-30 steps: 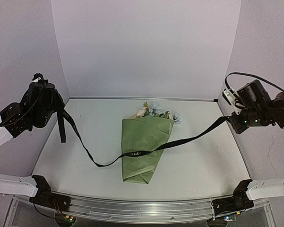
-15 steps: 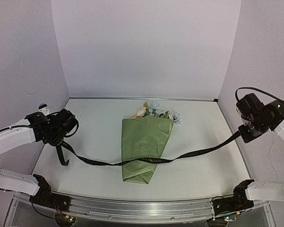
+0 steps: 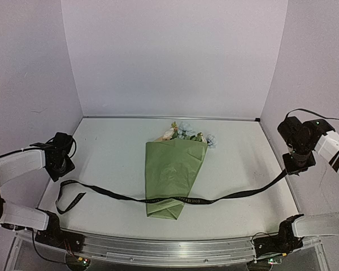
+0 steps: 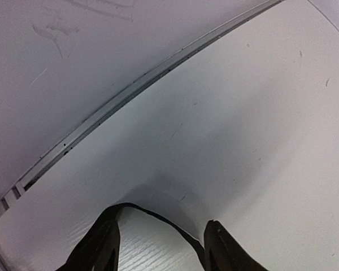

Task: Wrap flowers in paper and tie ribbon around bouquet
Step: Straighten the ribbon in the folded bouquet.

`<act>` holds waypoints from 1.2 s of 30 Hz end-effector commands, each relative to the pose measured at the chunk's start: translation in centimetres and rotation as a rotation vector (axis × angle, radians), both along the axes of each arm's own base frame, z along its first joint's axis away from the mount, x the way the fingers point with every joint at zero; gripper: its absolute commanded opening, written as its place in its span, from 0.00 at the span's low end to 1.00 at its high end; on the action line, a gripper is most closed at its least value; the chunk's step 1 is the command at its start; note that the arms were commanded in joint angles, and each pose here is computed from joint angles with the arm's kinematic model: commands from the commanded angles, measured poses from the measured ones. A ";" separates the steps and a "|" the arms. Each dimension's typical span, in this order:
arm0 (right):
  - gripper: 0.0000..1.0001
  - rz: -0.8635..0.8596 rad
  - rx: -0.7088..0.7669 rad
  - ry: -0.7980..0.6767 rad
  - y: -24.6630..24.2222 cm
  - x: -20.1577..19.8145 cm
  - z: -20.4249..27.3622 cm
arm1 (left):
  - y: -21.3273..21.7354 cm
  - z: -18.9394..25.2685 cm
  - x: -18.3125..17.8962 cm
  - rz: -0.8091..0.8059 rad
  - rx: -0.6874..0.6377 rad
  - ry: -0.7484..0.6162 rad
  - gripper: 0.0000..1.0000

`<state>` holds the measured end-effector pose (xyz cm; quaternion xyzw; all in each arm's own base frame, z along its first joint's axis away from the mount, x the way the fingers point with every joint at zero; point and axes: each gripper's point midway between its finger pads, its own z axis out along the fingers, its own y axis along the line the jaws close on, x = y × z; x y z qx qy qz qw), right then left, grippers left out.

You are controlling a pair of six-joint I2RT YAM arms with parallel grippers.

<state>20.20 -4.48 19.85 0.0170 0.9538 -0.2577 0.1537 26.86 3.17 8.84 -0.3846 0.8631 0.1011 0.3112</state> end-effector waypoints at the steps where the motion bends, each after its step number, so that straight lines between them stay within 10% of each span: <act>1: 0.00 -0.087 -0.011 0.086 -1.4 -2.2 -1.1 | -1.5 0.1 3.0 -0.105 -0.143 -0.045 0.69; 13: 0.00 -0.257 0.064 0.125 -2.6 -3.9 -3.1 | -4.4 -1.2 1.5 0.002 -0.424 -0.113 0.87; 24: 0.00 -0.261 0.073 0.136 -2.5 -3.4 -3.6 | -1.8 -6.2 1.1 0.275 -0.365 -0.049 0.70; 31: 0.00 -0.261 0.126 0.094 -1.9 -3.4 -3.1 | 2.1 -6.7 0.6 0.355 -0.234 -0.033 0.27; 33: 0.00 -0.258 0.162 0.074 -1.4 -3.4 -2.9 | 4.0 -4.5 1.0 0.363 -0.125 -0.054 0.05; 36: 0.00 -0.256 0.218 0.042 -0.6 -3.5 -2.4 | 6.6 2.3 2.2 0.356 0.063 -0.141 0.00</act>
